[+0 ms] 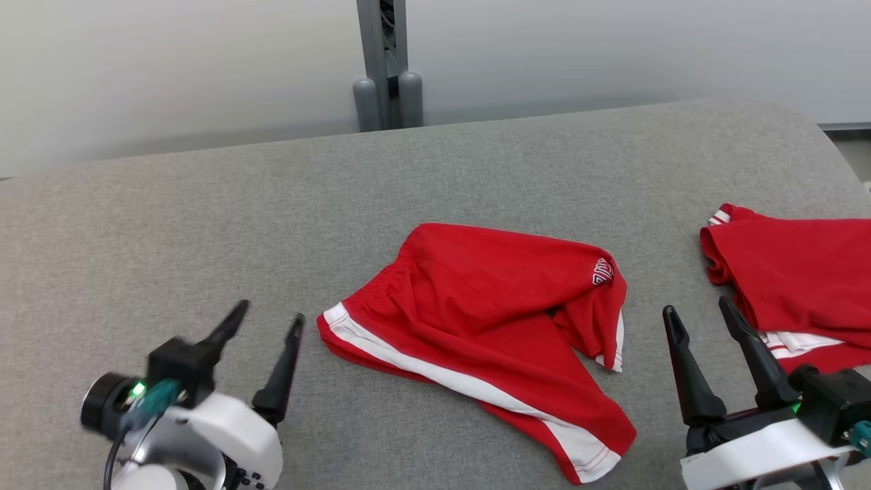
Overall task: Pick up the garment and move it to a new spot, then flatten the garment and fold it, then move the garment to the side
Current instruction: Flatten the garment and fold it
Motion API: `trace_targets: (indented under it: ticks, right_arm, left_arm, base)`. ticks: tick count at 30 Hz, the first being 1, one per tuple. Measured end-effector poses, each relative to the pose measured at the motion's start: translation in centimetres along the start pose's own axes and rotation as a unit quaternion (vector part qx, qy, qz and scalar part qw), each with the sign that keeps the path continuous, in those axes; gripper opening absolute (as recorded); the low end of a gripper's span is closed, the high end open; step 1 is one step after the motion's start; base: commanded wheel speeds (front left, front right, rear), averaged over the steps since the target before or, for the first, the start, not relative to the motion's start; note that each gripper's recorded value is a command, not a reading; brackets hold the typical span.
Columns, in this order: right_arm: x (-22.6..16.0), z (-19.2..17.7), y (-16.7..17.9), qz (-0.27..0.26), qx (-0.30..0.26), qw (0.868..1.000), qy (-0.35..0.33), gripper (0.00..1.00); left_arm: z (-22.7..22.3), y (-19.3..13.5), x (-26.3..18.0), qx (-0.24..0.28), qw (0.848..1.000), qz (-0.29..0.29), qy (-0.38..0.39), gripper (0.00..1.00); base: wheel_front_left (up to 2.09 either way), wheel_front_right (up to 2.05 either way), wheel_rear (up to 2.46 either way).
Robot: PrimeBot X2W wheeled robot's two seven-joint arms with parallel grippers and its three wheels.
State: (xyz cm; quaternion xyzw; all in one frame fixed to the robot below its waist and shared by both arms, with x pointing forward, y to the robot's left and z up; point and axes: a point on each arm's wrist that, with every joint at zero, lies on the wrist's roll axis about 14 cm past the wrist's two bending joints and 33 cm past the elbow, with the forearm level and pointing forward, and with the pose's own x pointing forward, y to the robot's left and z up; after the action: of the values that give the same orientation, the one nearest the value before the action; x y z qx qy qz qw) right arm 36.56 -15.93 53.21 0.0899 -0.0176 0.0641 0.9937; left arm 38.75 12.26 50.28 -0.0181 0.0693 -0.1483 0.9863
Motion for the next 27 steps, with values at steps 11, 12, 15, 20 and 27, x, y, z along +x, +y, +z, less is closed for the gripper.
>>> trace_targets:
  ticks: [11,12,15,20,27]
  right_arm:
    - [-0.5,-2.0,-1.2,-0.022,0.006,0.999,0.028,1.00]
    - [-0.6,-2.3,-1.4,-0.026,0.009,0.999,0.032,1.00]
    - [-0.7,-3.0,-1.7,-0.033,0.012,0.999,0.040,1.00]
    - [-0.9,-4.0,-2.5,-0.047,0.016,0.997,0.052,1.00]
    - [-1.3,-5.1,-2.9,-0.056,0.025,0.996,0.064,1.00]
  left_arm:
    - [-4.6,-2.4,3.5,0.064,0.965,-0.161,0.198,1.00]
    - [-4.9,-2.4,3.9,0.070,0.962,-0.167,0.205,1.00]
    - [-6.1,-2.6,4.9,0.081,0.951,-0.184,0.234,1.00]
    - [-8.4,-2.9,5.9,0.088,0.936,-0.204,0.274,1.00]
    - [-9.6,-2.9,6.5,0.091,0.927,-0.215,0.292,0.04]
  base:
    - [0.00,0.00,0.00]
    - [0.00,0.00,0.00]
    - [0.00,0.00,0.00]
    - [0.00,0.00,0.00]
    - [0.00,0.00,0.00]
